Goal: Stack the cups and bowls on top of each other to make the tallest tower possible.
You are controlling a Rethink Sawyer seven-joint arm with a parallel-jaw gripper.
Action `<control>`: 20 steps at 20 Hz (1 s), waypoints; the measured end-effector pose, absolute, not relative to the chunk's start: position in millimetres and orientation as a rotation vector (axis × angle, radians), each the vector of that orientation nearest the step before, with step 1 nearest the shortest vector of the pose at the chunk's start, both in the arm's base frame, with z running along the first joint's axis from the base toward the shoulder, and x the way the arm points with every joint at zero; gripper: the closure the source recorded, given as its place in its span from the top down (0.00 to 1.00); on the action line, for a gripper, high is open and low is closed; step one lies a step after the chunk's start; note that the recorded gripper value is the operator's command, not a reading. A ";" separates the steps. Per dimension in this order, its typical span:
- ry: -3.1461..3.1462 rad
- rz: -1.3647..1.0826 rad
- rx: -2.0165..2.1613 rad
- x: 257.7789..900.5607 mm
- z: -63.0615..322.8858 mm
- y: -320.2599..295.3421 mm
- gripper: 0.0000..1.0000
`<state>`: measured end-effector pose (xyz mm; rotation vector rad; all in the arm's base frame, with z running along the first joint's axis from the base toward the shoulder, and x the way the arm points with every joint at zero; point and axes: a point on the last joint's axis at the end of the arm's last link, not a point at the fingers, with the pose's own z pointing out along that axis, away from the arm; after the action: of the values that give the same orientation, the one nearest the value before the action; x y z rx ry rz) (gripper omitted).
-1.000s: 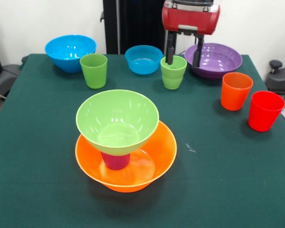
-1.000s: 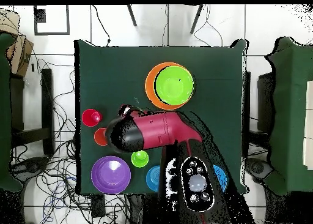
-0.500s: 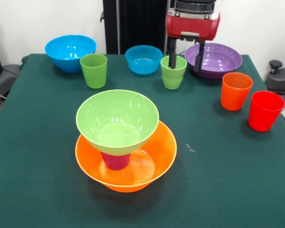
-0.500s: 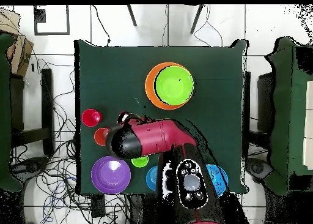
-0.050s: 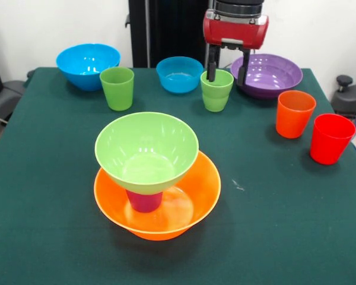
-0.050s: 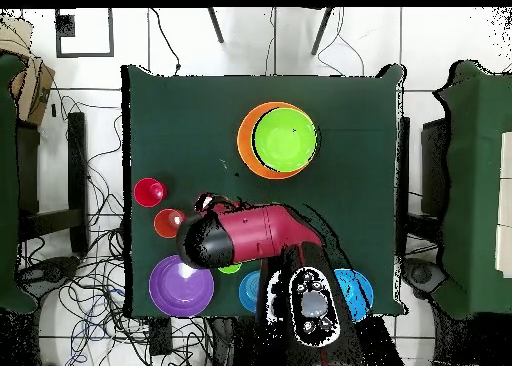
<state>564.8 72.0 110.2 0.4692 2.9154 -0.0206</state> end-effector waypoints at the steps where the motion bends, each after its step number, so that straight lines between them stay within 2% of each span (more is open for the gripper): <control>1: 2.917 -0.024 0.472 563.5 109.8 70.8 1.00; 11: 2.915 -0.035 0.451 557.9 101.8 77.7 1.00; 20: 2.932 -0.044 0.399 542.3 77.7 100.1 1.00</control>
<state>542.3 100.1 77.7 0.3994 2.9320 -0.0445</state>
